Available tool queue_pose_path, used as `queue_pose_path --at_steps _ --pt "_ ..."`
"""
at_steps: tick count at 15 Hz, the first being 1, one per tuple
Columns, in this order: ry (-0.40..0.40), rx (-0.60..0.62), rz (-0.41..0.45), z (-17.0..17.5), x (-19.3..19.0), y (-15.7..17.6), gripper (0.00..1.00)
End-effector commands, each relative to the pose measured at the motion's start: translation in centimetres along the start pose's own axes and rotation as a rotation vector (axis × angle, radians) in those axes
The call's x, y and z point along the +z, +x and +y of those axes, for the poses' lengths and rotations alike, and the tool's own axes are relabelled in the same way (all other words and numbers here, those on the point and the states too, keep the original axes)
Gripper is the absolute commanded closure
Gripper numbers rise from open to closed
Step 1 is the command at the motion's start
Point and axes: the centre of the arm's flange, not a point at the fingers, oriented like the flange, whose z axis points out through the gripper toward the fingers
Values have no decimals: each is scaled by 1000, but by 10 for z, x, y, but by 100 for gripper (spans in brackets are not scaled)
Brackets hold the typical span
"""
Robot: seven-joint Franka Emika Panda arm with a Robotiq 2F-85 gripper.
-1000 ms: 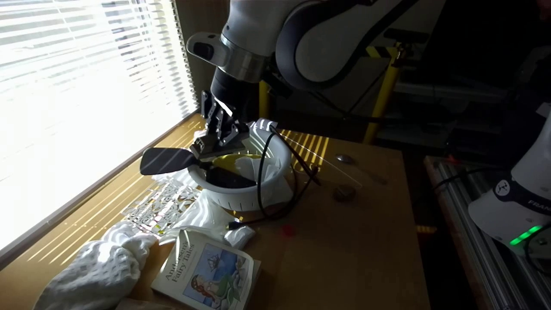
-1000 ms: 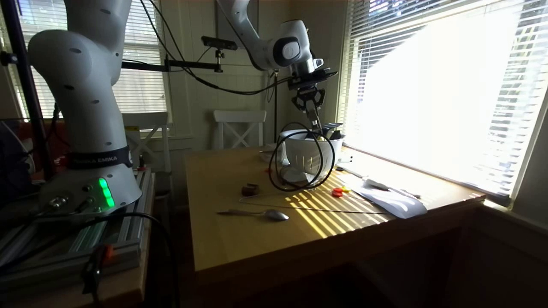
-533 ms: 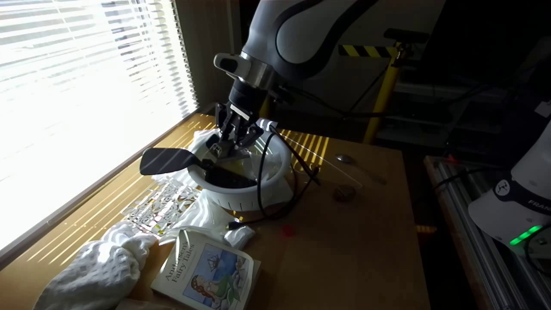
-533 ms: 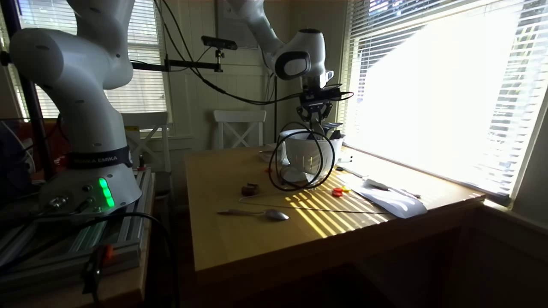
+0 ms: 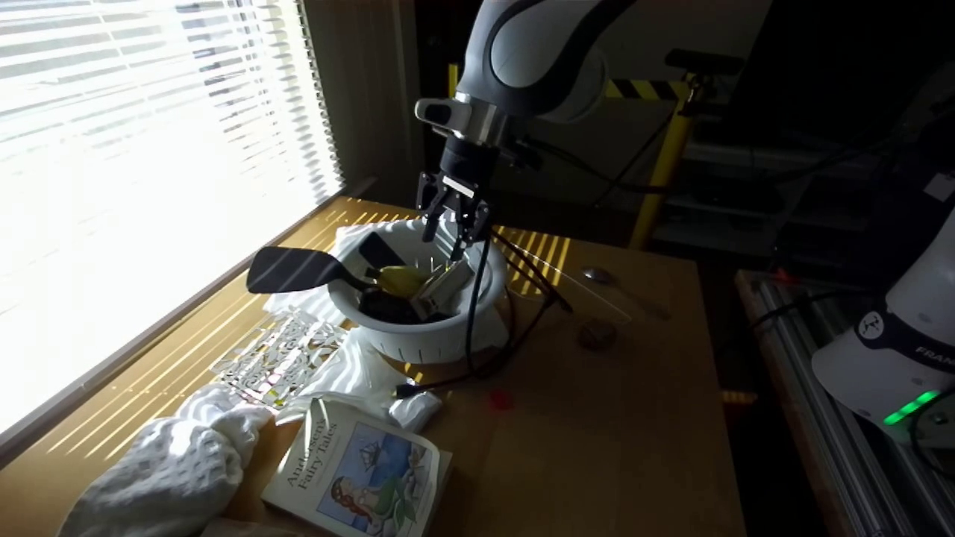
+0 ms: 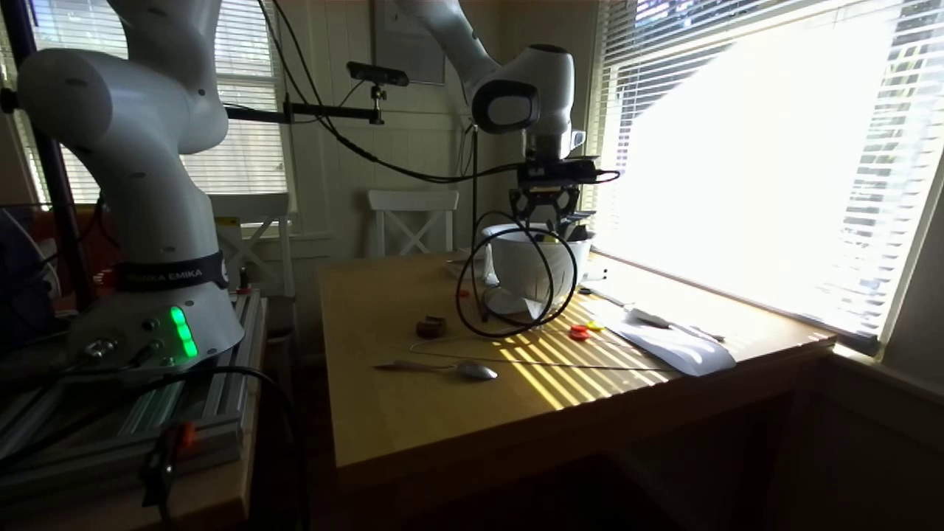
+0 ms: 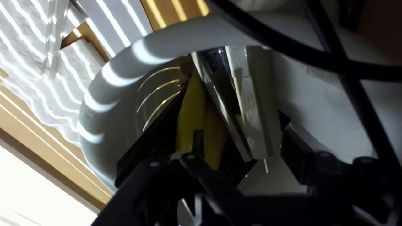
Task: Put the black remote, the stapler and the silver spoon inside the white colander
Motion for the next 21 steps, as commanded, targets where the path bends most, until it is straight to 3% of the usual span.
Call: queue_pose_path --at_steps 1,3,4,7,12,15,19,21 --pt "-97 -36 102 -14 -50 -7 2" --pt "-149 69 100 -13 -75 -5 0" --pt "-172 144 46 -13 -84 -10 0" --pt "-232 265 -21 -16 -107 -46 0" --pt "-287 468 -185 -64 -104 -106 0" --pt "-281 518 -336 -96 -80 -144 0" --pt "-199 597 -515 -116 -65 -198 0" --pt "-139 553 -631 -127 -59 -210 0"
